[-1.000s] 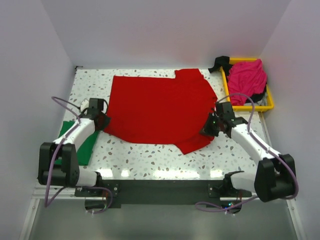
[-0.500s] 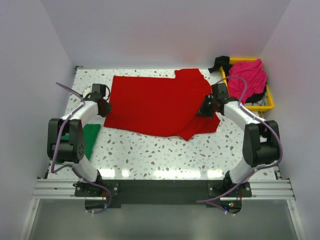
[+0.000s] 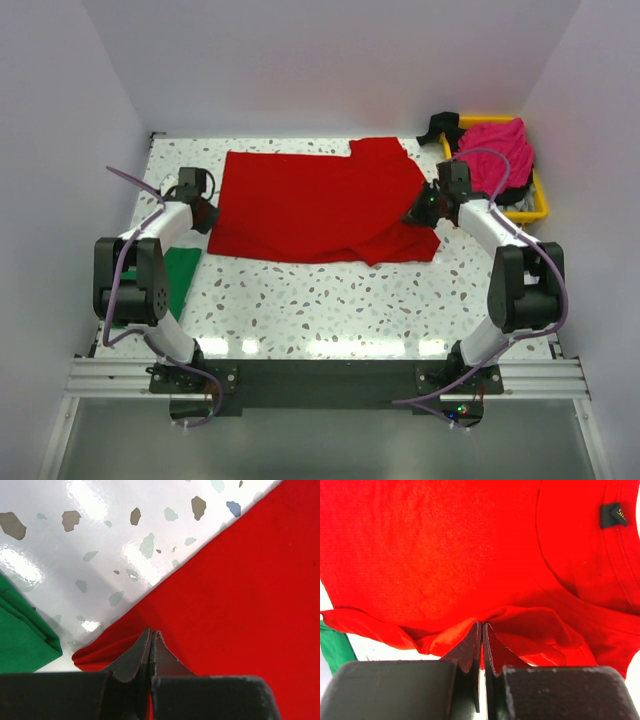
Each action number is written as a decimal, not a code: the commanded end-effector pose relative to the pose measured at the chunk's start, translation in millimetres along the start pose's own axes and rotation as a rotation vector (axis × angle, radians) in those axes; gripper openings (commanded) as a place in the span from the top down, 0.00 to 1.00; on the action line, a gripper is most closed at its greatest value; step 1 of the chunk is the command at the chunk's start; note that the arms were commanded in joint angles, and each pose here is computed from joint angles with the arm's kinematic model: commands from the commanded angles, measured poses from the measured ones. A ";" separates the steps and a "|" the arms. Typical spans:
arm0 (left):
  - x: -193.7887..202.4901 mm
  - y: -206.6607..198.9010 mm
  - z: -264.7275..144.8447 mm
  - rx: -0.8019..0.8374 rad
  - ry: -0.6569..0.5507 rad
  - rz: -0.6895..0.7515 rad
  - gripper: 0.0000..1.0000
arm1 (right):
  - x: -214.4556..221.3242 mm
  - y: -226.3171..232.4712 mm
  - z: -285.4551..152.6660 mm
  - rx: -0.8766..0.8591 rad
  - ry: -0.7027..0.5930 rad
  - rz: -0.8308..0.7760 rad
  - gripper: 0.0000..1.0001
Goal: Fold and stack the t-shirts
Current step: Fold the tshirt
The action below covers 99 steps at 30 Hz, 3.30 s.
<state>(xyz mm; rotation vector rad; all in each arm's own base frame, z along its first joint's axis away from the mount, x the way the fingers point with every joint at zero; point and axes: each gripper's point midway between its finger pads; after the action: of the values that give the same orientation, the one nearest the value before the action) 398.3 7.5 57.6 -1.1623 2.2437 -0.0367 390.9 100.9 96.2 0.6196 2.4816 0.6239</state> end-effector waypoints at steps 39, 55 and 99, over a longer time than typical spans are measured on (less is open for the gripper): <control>-46.0 -29.2 -11.6 0.156 -0.065 -0.068 1.00 | -17.8 -5.4 -19.3 -0.056 -0.085 0.050 1.00; -47.4 -38.5 13.7 0.141 -0.039 -0.045 1.00 | -36.3 2.7 -9.7 -0.064 -0.101 0.073 1.00; -56.8 -47.7 -18.7 0.276 -0.076 -0.008 0.44 | -44.1 0.2 0.7 -0.060 -0.115 0.064 0.59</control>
<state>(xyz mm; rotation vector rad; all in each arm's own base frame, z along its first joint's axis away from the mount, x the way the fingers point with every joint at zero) 450.0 22.4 79.4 -1.0721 2.1736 -0.2311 417.2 79.5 85.9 0.7530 2.4092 0.6558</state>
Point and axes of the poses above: each gripper's point midway between its finger pads, its own z axis out along the fingers, its own y axis along the line the jaws close on, x = y × z, and after that the axes turned 3 degrees about z, right-handed
